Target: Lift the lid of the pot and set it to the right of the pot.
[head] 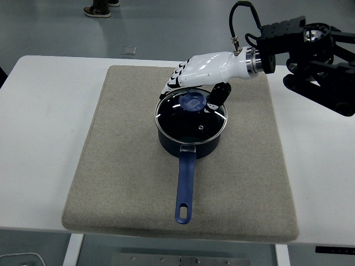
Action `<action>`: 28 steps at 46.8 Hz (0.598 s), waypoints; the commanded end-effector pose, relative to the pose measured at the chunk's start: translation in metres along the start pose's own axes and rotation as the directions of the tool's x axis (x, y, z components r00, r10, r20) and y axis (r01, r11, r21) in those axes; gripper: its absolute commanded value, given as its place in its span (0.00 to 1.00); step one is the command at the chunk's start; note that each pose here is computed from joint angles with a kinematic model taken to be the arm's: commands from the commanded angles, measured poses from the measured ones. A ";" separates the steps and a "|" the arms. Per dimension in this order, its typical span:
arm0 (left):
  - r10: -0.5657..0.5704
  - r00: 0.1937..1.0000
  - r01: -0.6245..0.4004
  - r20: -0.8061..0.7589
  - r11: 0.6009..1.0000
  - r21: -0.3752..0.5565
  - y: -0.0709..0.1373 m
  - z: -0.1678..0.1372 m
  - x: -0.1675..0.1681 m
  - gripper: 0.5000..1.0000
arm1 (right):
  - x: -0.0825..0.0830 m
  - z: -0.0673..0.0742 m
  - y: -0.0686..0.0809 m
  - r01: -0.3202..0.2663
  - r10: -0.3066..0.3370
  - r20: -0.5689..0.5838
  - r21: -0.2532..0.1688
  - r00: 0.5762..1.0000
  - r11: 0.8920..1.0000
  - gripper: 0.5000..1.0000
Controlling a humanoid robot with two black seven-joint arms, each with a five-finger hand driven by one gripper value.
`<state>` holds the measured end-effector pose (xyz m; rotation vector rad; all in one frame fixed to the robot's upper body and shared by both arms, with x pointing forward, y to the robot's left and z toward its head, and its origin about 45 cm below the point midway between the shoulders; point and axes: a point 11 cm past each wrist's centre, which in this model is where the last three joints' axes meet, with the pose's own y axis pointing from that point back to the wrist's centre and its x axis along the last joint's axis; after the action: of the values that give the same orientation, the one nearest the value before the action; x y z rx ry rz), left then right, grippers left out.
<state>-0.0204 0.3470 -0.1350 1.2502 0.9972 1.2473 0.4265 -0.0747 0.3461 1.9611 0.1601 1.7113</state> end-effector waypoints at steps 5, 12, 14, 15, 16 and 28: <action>0.001 1.000 -0.001 0.000 1.000 0.000 0.000 0.000 0.000 1.00 | -0.001 0.000 -0.001 -0.001 0.001 -0.004 0.000 1.000 1.000 0.81; -0.001 1.000 0.001 0.000 1.000 -0.001 0.000 0.001 0.000 1.00 | -0.003 0.002 -0.001 -0.007 0.007 -0.011 -0.004 1.000 1.000 0.81; 0.001 1.000 -0.001 0.001 1.000 0.001 0.000 0.000 0.000 1.00 | -0.005 0.004 0.000 -0.006 0.006 -0.015 -0.011 1.000 1.000 0.81; -0.001 1.000 0.001 -0.001 1.000 0.000 0.000 0.000 0.000 1.00 | -0.007 0.004 0.000 -0.004 0.004 -0.017 -0.013 1.000 1.000 0.81; 0.001 1.000 -0.001 0.000 1.000 0.000 0.000 0.000 0.000 1.00 | -0.007 0.005 0.000 -0.004 0.004 -0.020 -0.014 1.000 1.000 0.81; -0.001 1.000 0.001 -0.001 1.000 0.000 0.000 0.000 0.000 1.00 | -0.010 0.005 0.000 0.000 0.000 -0.028 -0.017 1.000 1.000 0.81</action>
<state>-0.0203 0.3471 -0.1350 1.2505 0.9970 1.2479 0.4297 -0.0805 0.3366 1.9267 0.1547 1.7345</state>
